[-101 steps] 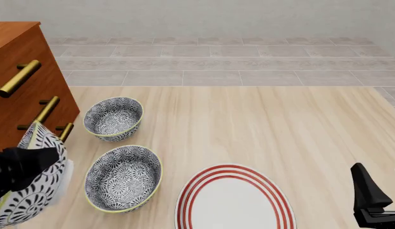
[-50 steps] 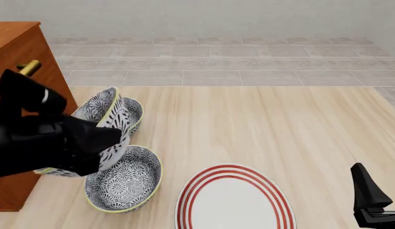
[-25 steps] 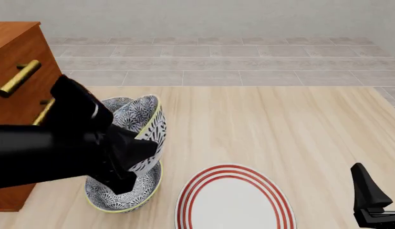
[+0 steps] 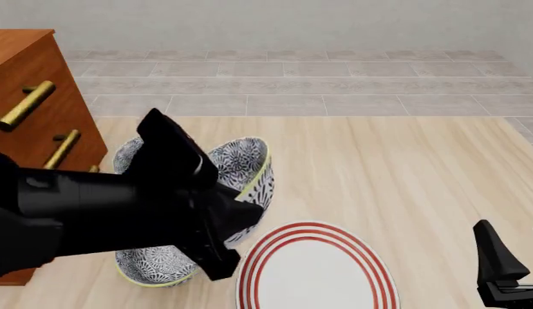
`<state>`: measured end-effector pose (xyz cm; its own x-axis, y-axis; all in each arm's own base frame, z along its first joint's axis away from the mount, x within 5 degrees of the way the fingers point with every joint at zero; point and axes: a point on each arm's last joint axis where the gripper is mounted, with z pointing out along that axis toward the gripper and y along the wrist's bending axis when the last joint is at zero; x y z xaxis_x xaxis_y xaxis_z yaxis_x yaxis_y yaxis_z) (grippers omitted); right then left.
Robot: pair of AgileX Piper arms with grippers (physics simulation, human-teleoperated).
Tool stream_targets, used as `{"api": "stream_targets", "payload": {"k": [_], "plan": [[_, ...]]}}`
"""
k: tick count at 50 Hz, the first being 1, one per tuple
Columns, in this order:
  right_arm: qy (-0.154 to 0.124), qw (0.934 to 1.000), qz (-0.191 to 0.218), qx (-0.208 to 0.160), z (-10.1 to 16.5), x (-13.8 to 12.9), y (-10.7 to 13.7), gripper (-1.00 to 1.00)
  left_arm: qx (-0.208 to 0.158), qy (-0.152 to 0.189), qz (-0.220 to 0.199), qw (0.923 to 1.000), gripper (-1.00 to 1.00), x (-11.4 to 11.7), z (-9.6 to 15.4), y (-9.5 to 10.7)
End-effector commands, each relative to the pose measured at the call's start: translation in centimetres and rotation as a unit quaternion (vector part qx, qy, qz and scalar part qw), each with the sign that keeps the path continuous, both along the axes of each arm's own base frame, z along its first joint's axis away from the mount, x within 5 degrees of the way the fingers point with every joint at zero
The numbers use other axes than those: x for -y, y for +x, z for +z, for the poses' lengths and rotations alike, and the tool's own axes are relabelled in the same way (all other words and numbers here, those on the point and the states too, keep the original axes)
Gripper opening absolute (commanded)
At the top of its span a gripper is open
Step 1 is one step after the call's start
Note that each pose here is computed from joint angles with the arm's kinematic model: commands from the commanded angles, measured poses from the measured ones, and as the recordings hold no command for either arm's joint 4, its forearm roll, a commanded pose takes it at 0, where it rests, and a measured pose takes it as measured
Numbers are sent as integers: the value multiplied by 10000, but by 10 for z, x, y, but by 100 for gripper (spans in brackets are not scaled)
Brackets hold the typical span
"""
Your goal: Put the bowl at the front on the plate.
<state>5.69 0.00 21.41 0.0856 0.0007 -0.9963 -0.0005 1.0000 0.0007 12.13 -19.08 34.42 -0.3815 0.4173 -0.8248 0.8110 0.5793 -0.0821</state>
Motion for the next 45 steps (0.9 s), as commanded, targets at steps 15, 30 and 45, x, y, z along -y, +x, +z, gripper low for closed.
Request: {"api": "stream_targets", "payload": {"k": [15, 30, 45], "plan": [[-1, 10000, -1, 2, 0, 0, 0, 100, -26, 130, -589, 9982, -100, 52, -16, -3], [-1, 10000, -2, 1, 0, 0, 0, 100, -192, 138, -857, 9960, -100, 87, -23, -11], [-1, 10000, -1, 2, 0, 0, 0, 100, -187, 235, -905, 9954, -100, 89, -36, -11]]}}
